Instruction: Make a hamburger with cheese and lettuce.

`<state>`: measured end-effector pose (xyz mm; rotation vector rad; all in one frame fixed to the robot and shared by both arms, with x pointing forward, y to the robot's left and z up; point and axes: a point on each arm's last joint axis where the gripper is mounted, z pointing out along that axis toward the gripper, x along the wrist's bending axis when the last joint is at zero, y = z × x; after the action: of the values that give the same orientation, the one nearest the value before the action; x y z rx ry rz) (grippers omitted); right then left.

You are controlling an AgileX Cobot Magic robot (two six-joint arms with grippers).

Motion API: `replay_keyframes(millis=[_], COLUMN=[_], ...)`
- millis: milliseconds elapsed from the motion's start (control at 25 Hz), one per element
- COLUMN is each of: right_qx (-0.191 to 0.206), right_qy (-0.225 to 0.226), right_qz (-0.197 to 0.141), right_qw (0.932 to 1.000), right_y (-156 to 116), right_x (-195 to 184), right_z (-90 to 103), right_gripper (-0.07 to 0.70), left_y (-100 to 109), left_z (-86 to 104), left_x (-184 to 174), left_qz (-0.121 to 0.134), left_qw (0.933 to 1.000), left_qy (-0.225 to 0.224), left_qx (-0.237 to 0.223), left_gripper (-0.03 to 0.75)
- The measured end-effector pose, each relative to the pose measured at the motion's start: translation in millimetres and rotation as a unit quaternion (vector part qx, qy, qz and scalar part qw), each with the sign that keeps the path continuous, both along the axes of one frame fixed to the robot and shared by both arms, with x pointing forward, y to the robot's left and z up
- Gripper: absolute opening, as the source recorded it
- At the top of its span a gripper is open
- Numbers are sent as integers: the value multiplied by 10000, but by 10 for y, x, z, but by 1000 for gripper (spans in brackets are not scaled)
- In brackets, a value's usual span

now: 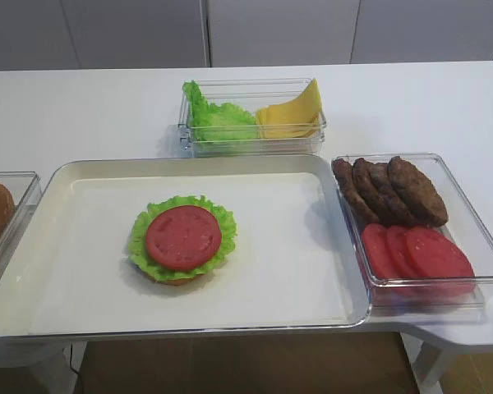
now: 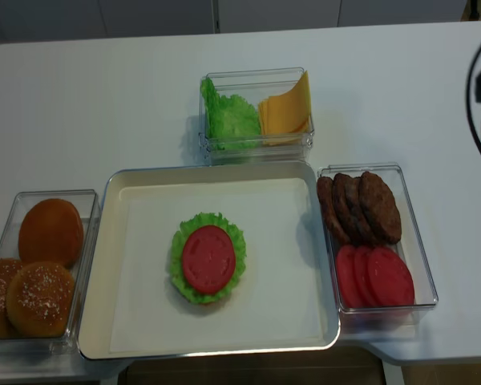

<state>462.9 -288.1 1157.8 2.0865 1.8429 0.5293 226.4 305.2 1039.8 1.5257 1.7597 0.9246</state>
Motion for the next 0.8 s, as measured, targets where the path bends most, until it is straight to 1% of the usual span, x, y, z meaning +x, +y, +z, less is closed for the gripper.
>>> replay_keyframes(millis=[80, 240, 440, 560, 680, 800], right_qx=[54, 200, 262, 280, 405, 562], right_qy=[-165, -447, -773, -1055, -1364, -1752], right_qz=[16, 46, 122, 155, 290, 391], right_qw=[9998, 9988, 9966, 9939, 9894, 9821], right_y=[-3, -3, -13, -24, -6, 11], right_x=[-238, -685, -1172, -1451, -1715, -1978], right_z=[36, 36, -61, -123, -189, -247], right_gripper=[419, 419, 419, 419, 418, 417], left_y=[0, 0, 0, 0, 0, 0], left_z=[0, 0, 0, 0, 0, 0], left_x=[0, 0, 0, 0, 0, 0], left_qz=[0, 0, 0, 0, 0, 0], left_qw=[10000, 10000, 10000, 10000, 10000, 10000], left_qy=[0, 0, 0, 0, 0, 0], left_qx=[0, 0, 0, 0, 0, 0], left_gripper=[344, 344, 344, 344, 344, 344])
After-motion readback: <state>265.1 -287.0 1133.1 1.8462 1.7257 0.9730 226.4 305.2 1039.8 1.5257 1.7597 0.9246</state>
